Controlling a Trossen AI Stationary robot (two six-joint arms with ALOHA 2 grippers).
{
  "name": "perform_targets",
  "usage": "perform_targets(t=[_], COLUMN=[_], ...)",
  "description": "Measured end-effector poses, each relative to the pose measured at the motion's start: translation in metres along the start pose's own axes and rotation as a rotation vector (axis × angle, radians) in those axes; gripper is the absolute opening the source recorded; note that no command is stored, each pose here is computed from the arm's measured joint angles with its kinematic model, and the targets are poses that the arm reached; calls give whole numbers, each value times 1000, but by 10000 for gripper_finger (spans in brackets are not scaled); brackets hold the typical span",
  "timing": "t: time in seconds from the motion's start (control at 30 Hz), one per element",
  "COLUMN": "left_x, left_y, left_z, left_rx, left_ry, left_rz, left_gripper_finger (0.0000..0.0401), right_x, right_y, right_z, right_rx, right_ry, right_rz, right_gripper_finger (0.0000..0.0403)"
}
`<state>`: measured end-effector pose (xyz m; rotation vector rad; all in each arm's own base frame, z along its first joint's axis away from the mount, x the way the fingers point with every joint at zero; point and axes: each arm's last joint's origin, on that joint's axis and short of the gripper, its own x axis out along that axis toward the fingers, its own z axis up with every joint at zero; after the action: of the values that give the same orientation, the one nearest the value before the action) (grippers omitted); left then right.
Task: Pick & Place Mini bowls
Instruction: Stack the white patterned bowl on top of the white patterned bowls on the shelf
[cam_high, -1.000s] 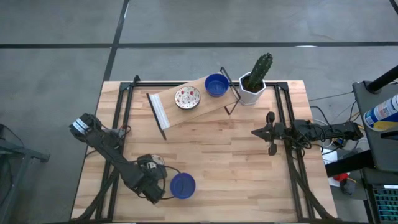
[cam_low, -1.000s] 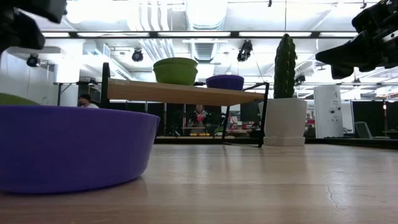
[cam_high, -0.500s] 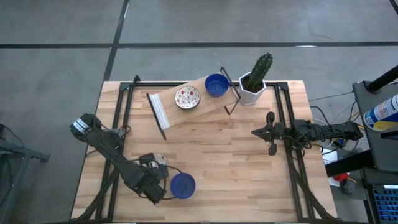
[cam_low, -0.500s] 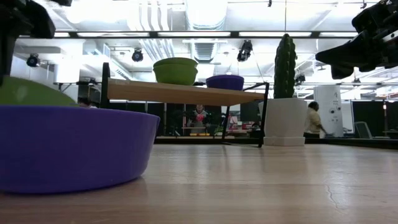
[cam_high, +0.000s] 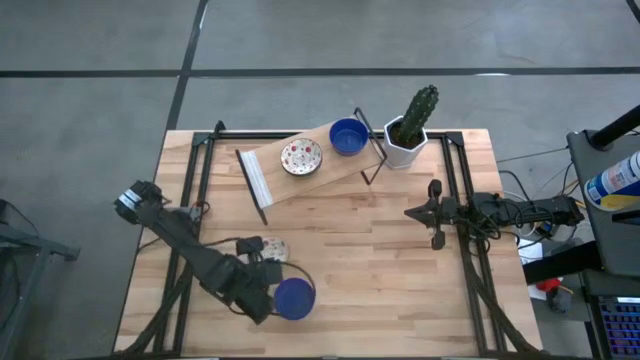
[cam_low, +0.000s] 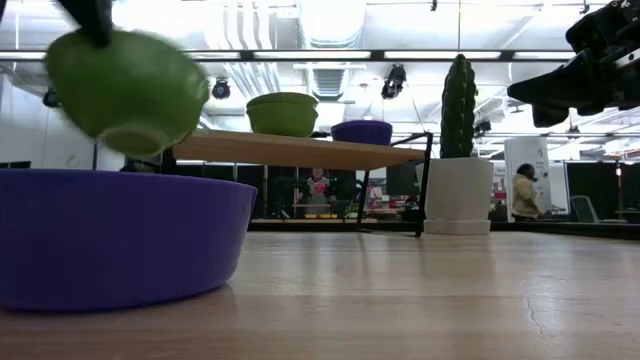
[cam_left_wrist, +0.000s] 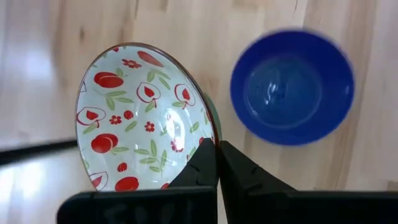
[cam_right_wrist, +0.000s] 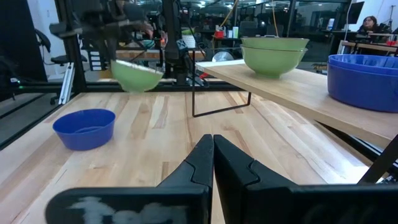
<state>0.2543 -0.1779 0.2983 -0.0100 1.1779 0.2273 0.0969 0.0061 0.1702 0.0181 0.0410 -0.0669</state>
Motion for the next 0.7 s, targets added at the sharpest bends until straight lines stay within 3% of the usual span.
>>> perform_targets(t=[0.47,0.7], left_x=[-30,-39], left_y=[49,79], left_z=[55,69], left_rx=[101,134], left_ry=[-117,-100], left_rz=[69,148], left_gripper_finger=[0,0], right_x=[0,0], right_y=[0,0], right_z=[0,0], right_rx=[-1,0], right_ry=[0,0], right_rz=[0,0], right_gripper_finger=[9,9])
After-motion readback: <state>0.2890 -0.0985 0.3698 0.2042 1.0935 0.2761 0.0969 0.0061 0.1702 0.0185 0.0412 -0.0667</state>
